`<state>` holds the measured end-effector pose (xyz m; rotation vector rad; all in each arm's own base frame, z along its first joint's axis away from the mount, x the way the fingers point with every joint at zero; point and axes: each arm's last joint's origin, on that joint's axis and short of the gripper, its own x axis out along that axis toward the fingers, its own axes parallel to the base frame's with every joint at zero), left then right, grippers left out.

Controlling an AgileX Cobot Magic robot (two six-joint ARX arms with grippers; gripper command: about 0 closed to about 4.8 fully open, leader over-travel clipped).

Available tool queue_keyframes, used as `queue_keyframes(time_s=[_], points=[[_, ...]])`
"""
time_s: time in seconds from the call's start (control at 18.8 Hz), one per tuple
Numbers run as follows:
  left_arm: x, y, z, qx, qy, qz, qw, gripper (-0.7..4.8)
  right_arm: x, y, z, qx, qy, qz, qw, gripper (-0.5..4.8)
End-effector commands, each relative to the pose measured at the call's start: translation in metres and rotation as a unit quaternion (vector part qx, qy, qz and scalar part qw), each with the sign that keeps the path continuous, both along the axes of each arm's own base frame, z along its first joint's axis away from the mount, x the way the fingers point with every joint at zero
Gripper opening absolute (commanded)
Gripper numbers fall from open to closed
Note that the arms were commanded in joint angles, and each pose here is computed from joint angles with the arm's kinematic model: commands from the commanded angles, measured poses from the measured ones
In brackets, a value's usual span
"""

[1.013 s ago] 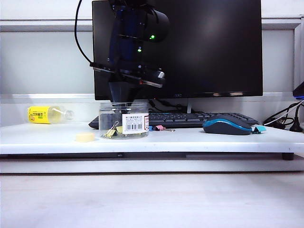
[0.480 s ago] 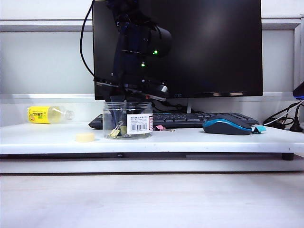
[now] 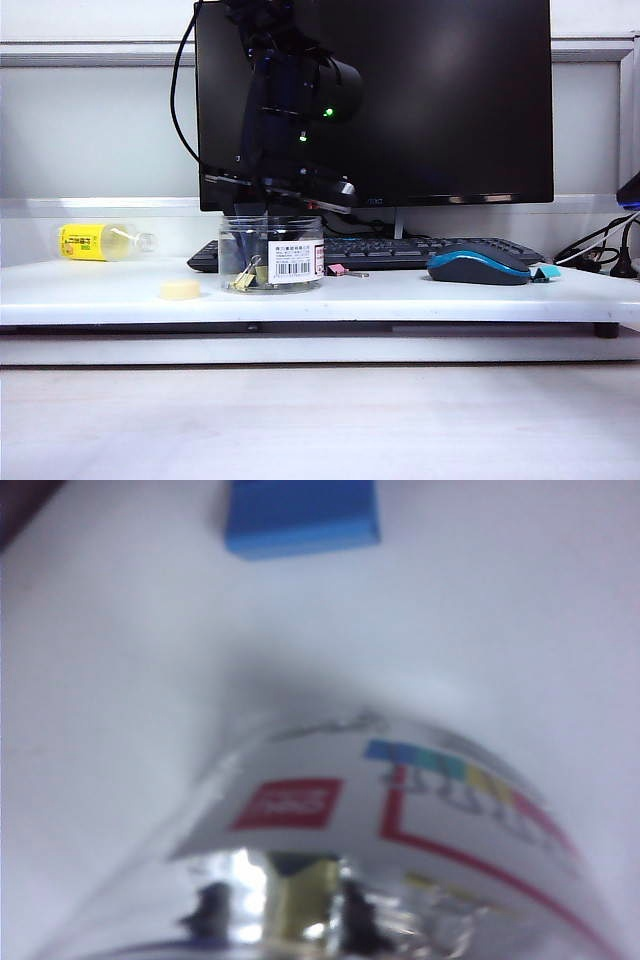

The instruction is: Take the clips out of the round transparent plastic box and place them on the table.

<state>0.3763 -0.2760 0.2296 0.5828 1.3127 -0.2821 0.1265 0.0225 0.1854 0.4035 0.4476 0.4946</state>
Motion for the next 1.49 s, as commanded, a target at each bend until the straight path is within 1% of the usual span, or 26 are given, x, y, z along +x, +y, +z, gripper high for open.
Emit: queue_keyframes(time_s=[0.05,0.32,0.59,0.85,1.01,1.17,1.49], points=[[0.004,-0.003,-0.026,0.021,0.018,-0.001,1.000,0.85,0.000,0.000,0.002,-0.001,-0.010,0.000,1.000,0.22],[0.005,-0.004,-0.026,0.018,0.011,0.000,1.000,0.78,0.000,0.000,0.002,-0.001,-0.010,0.000,1.000,0.22],[0.004,-0.002,-0.021,0.034,-0.003,0.005,0.999,0.78,0.000,0.000,0.003,-0.001,-0.010,0.000,1.000,0.22],[0.001,0.001,0.004,0.013,-0.037,0.007,0.999,0.78,0.000,0.000,0.003,-0.001,-0.010,0.000,1.000,0.22],[-0.005,0.005,0.028,-0.004,-0.059,0.008,0.998,0.78,0.000,0.000,0.003,-0.001,-0.010,0.000,1.000,0.22],[-0.009,0.008,0.045,-0.018,-0.079,0.006,0.997,0.78,0.000,0.000,0.003,-0.001,-0.011,0.000,1.000,0.22],[-0.019,0.011,0.067,-0.037,-0.097,0.001,0.995,0.78,0.000,0.000,0.003,-0.001,-0.010,0.000,1.000,0.22]])
